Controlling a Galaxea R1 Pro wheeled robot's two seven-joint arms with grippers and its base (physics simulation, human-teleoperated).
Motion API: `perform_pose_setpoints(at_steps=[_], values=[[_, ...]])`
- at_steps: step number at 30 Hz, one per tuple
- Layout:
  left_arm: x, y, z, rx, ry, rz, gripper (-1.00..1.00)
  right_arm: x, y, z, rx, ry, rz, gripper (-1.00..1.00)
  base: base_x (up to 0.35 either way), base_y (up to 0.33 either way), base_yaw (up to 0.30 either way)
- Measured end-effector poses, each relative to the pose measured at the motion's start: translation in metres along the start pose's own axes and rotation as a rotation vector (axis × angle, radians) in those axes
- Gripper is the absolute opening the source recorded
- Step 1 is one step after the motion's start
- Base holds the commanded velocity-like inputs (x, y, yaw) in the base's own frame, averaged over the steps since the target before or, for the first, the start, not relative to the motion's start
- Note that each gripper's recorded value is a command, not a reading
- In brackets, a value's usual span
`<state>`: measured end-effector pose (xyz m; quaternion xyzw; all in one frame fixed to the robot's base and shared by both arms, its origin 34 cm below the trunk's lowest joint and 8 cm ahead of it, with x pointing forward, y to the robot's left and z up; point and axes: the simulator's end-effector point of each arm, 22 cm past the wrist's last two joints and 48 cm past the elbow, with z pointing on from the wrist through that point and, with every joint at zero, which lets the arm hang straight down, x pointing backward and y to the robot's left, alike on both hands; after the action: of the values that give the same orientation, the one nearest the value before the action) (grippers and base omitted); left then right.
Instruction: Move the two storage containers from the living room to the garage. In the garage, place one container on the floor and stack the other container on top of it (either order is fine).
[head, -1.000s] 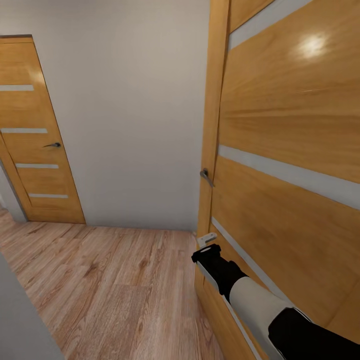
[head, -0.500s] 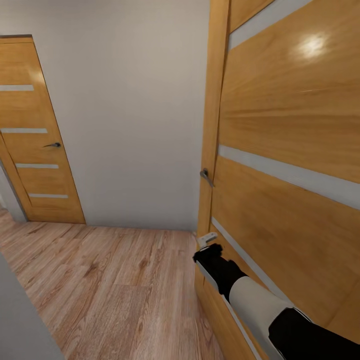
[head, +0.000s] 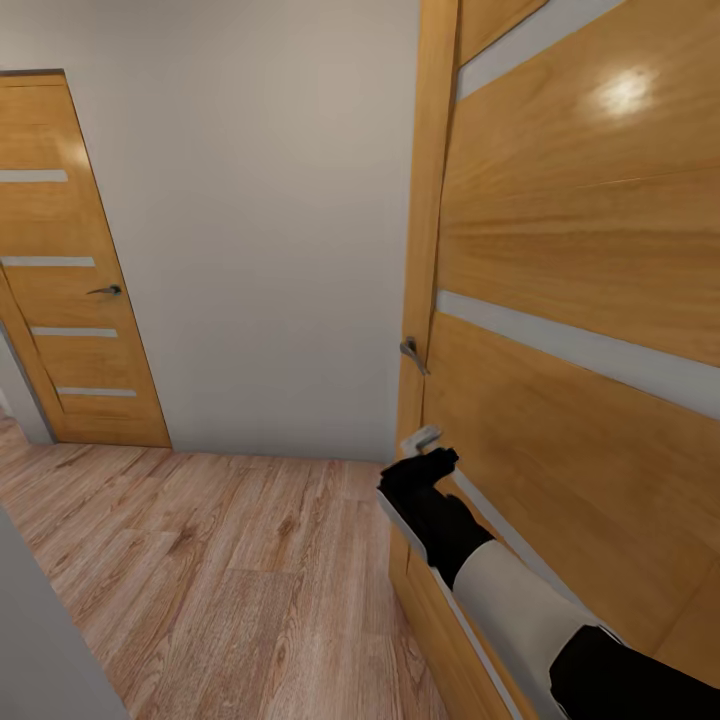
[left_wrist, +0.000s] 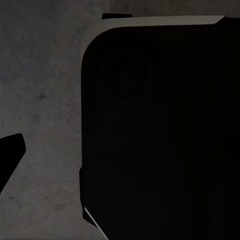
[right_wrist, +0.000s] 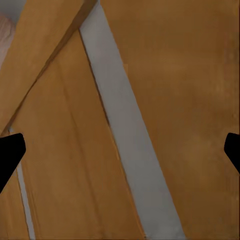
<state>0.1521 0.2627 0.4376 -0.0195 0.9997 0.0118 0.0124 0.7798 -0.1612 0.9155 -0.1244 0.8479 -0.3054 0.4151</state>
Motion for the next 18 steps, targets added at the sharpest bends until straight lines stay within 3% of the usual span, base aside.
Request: perform_pose_setpoints(at_steps=[5,7,18], values=[[0.0,0.0,0.0,0.0,0.0,0.0,1.0,0.0,-0.013,-0.002,0.057,0.006,-0.012,1.0,0.0,0.0,0.0],[0.0,0.0,0.0,0.0,0.0,0.001,1.0,-0.003,-0.027,-0.002,0.109,0.012,-0.018,1.0,0.0,0.0,0.0],[0.0,0.0,0.0,0.0,0.0,0.001,1.0,-0.01,-0.044,0.013,0.145,0.023,-0.008,1.0,0.0,0.0,0.0]])
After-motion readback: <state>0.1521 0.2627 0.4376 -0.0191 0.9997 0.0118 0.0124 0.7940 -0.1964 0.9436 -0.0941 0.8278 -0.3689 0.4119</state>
